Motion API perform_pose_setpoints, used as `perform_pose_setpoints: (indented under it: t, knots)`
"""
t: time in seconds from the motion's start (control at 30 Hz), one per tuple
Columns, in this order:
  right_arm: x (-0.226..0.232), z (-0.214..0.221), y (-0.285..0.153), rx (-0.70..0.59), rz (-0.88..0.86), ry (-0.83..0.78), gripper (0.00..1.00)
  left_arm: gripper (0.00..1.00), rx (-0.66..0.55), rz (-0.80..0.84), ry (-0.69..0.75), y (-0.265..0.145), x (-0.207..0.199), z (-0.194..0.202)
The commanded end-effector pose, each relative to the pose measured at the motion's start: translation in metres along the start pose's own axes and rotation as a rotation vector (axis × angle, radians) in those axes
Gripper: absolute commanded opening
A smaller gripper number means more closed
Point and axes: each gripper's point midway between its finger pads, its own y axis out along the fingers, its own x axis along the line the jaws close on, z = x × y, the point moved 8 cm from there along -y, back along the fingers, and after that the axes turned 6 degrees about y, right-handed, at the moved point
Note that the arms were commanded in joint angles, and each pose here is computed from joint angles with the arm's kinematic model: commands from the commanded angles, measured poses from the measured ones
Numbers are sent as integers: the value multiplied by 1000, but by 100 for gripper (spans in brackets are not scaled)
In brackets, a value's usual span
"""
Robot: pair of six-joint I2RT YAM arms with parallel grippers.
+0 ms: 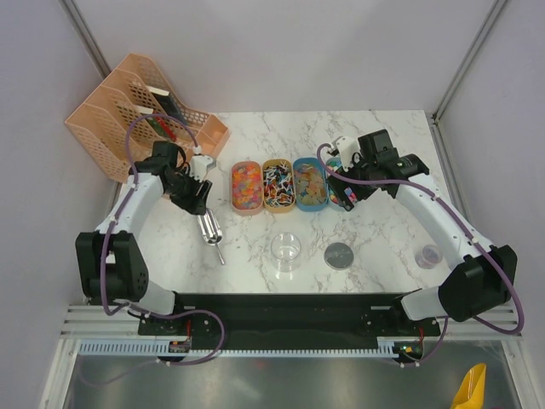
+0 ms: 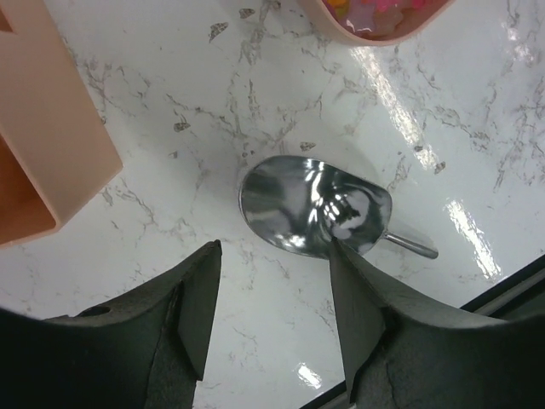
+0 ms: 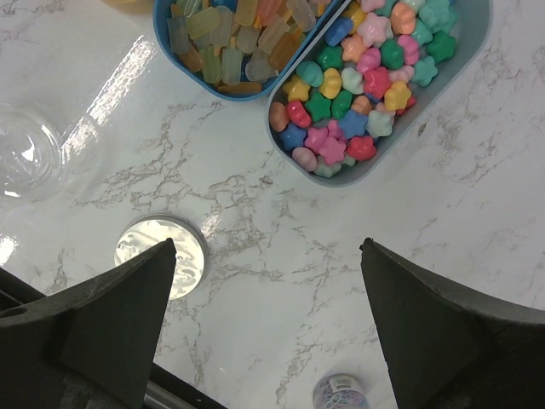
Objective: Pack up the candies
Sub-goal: Pick up the spatula from the center of the board.
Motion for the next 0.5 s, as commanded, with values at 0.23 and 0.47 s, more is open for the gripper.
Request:
perform_pose_setpoints:
  t: [0.23,0.47]
  knots:
    - [2,-3,-6,-20,-13,-27,98,57,-24,-35,72,27,42,-29]
    - [-1,1,-7,-13,-6,-27,98,53,0,22,110,38,49,-25]
